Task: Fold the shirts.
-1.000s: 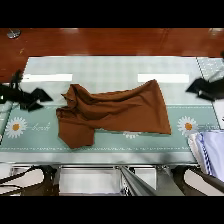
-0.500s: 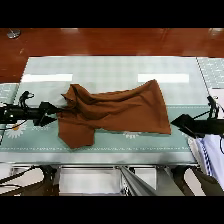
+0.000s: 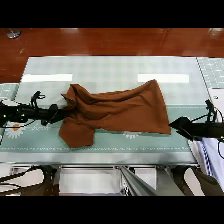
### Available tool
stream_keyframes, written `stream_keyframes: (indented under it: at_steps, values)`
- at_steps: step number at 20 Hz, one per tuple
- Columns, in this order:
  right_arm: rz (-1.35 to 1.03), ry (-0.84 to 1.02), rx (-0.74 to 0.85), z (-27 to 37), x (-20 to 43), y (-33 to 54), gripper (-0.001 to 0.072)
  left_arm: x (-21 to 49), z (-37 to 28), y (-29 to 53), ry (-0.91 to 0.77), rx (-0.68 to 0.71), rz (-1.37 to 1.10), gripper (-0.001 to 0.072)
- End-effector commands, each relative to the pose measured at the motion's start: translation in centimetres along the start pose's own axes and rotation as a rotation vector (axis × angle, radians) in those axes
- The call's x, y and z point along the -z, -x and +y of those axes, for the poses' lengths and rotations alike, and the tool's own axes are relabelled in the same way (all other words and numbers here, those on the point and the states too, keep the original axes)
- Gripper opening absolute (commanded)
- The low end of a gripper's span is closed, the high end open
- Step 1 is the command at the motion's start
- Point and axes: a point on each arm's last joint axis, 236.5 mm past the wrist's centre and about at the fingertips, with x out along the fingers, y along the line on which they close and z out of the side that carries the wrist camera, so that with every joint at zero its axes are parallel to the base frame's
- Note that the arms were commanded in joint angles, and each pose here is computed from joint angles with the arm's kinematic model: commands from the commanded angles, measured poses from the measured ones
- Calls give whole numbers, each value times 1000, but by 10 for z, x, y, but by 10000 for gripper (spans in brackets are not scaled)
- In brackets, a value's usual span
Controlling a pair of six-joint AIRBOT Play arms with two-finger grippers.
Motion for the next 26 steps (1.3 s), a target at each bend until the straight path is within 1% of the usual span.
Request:
stream_keyframes:
  at_steps: [1,3,4,7,11,14,16,21,22,23,25,26]
  values:
    - [-11,-49,104,-30,-3,5,617,5,-8,-2,-41,24,24,17]
    - [17,-93,205,-56,6,10,617,6,-10,-1,-45,28,30,17]
    - [30,-106,217,-60,10,8,617,7,-11,-1,-46,30,31,17]
    - [55,-132,93,-38,17,-10,617,7,-11,-1,-46,32,34,17]
    - [86,-178,10,-28,9,-29,617,7,-11,-1,-46,32,33,17]
    - [127,-208,-27,-26,8,-43,617,7,-11,-1,-46,32,33,17]
    - [167,-190,-18,-24,14,-54,617,7,-11,-1,-46,32,33,17]
    - [109,-151,-42,1,-7,-73,617,6,-13,-1,-44,38,29,17]
    - [111,-141,-40,6,-11,-75,591,2,-19,0,-36,59,16,17]
    - [113,-122,-40,11,-15,-77,436,-3,-26,2,-28,85,0,17]
    - [132,-70,-48,26,-20,-82,15,-10,-41,8,-27,131,-12,17]
    - [133,-32,-51,36,-25,-82,25,-11,-47,11,-42,142,-7,17]
